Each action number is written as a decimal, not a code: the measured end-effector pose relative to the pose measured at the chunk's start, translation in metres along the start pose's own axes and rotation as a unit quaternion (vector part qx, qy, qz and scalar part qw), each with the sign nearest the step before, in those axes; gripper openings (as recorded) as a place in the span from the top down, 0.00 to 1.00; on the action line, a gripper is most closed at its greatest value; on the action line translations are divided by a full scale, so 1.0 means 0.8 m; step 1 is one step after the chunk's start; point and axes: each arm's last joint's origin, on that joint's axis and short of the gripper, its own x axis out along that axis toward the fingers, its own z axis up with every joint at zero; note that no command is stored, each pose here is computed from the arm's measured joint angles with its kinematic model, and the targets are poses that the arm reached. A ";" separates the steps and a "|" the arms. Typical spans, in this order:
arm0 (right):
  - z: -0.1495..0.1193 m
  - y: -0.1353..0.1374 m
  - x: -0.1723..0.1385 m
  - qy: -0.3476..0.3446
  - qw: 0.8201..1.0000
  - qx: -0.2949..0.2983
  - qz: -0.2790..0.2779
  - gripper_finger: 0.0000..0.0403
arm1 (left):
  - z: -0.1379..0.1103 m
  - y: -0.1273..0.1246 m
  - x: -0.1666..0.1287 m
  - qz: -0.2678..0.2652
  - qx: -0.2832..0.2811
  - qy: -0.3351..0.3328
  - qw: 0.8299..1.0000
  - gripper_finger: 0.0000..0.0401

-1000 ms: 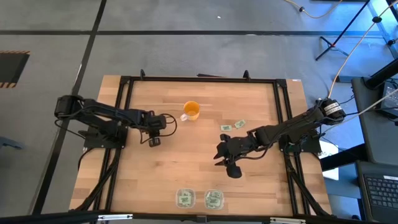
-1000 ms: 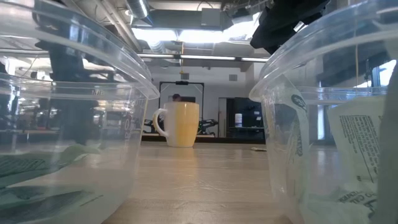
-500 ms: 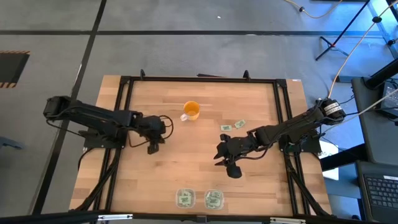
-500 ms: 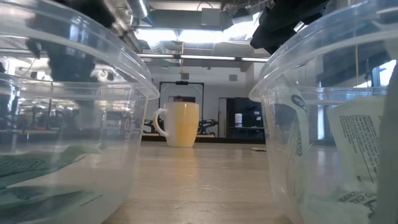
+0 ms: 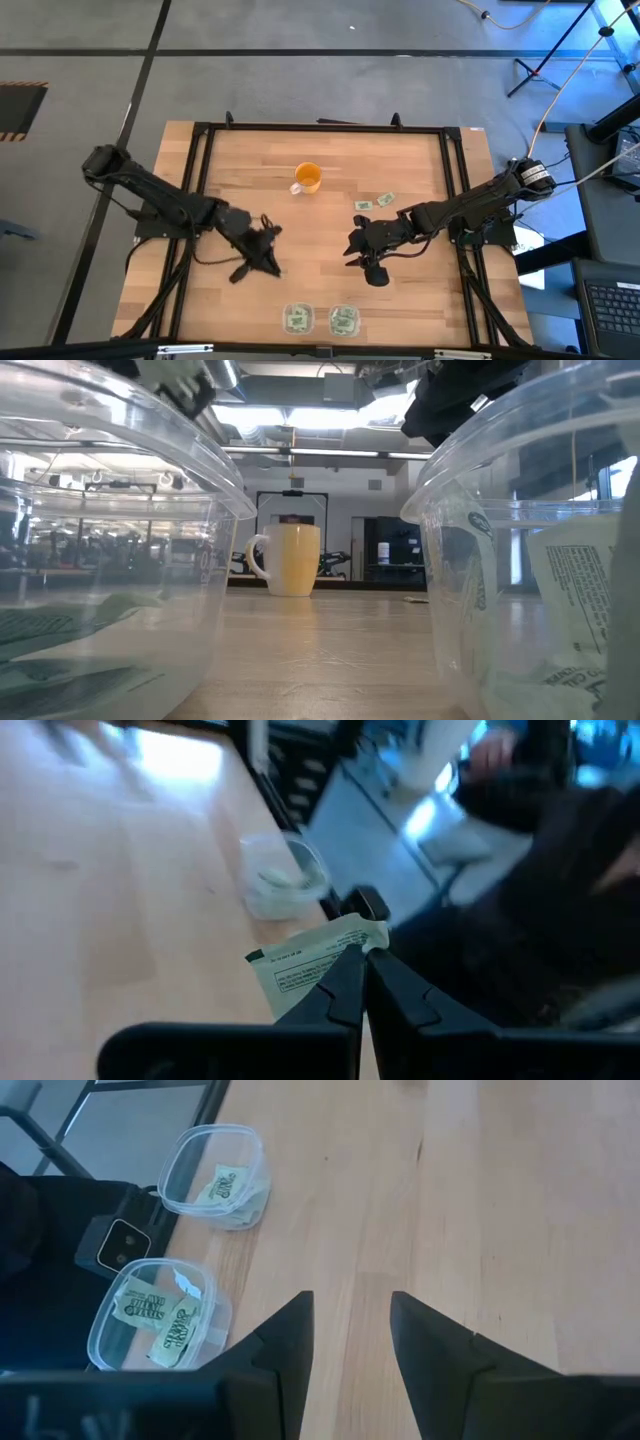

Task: Pick and place items into bin
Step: Put the green stevia packet into the left transparent bin

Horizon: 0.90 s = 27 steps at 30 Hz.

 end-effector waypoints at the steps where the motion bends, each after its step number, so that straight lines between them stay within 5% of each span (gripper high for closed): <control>1: 0.000 0.000 0.000 0.000 1.000 0.000 0.000 0.66 | 0.003 -0.006 0.010 -0.002 0.009 0.016 1.000 0.99; 7: 0.000 0.000 0.000 -0.001 1.000 0.002 0.000 0.66 | 0.014 -0.035 0.069 0.001 0.056 0.128 0.990 0.99; 13: 0.001 -0.001 0.000 -0.007 1.000 0.000 -0.015 0.66 | 0.017 -0.058 0.123 -0.023 0.099 0.167 0.981 0.99; 27: 0.001 -0.001 0.000 -0.007 1.000 0.000 -0.016 0.66 | -0.017 -0.042 0.169 0.027 0.099 0.228 0.968 0.98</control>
